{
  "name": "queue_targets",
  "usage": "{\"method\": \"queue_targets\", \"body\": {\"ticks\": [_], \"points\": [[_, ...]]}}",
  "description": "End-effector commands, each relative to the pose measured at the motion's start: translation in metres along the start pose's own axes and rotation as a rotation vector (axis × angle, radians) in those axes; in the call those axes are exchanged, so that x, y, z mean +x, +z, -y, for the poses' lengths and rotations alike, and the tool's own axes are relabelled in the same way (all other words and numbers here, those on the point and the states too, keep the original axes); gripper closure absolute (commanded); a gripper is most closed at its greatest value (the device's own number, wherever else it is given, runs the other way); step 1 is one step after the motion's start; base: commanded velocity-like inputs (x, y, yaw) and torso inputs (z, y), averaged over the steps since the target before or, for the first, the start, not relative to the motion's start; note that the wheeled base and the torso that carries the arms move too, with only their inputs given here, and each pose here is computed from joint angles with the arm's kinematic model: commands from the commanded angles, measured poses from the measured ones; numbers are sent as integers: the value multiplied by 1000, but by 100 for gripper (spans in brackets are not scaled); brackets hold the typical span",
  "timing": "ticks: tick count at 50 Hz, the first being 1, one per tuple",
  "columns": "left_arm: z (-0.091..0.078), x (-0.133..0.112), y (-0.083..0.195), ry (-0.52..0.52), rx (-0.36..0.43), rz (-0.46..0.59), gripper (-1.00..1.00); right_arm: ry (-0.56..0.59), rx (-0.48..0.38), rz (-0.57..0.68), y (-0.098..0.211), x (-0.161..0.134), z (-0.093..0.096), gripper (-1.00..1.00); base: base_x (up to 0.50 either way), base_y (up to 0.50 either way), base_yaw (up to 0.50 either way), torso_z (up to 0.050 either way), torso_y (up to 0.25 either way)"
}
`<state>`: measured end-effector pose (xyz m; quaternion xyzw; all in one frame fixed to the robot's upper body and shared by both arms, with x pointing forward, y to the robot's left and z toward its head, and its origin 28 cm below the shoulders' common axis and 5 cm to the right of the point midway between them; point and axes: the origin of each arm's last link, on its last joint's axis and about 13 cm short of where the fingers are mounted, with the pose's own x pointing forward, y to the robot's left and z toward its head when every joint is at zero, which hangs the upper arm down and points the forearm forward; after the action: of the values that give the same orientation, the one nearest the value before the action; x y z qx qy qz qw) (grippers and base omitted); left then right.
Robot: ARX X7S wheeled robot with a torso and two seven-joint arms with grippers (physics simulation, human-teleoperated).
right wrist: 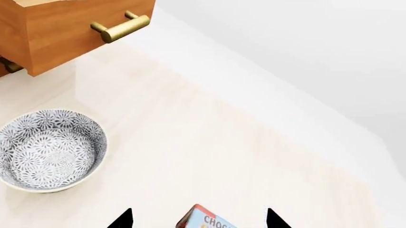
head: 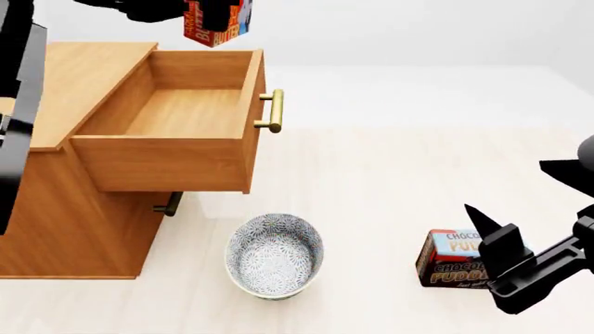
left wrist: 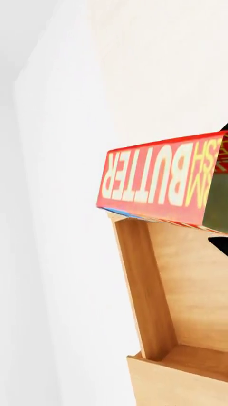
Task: Put the butter at the back in the top drawer of the cabinet and close it.
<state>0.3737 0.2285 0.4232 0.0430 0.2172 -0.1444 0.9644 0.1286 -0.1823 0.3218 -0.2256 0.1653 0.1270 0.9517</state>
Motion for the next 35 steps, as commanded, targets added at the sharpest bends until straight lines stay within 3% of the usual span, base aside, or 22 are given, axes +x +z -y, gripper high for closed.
{"method": "queue_targets", "body": {"ticks": [1, 35], "points": [[1, 17, -12, 31, -22, 2, 100, -13, 2, -1, -2, -1, 0, -100, 0, 0, 0, 0, 0], [0, 37, -30, 107, -39, -29, 100, -34, 5, -7, -5, -4, 2, -100, 0, 0, 0, 1, 1]]}}
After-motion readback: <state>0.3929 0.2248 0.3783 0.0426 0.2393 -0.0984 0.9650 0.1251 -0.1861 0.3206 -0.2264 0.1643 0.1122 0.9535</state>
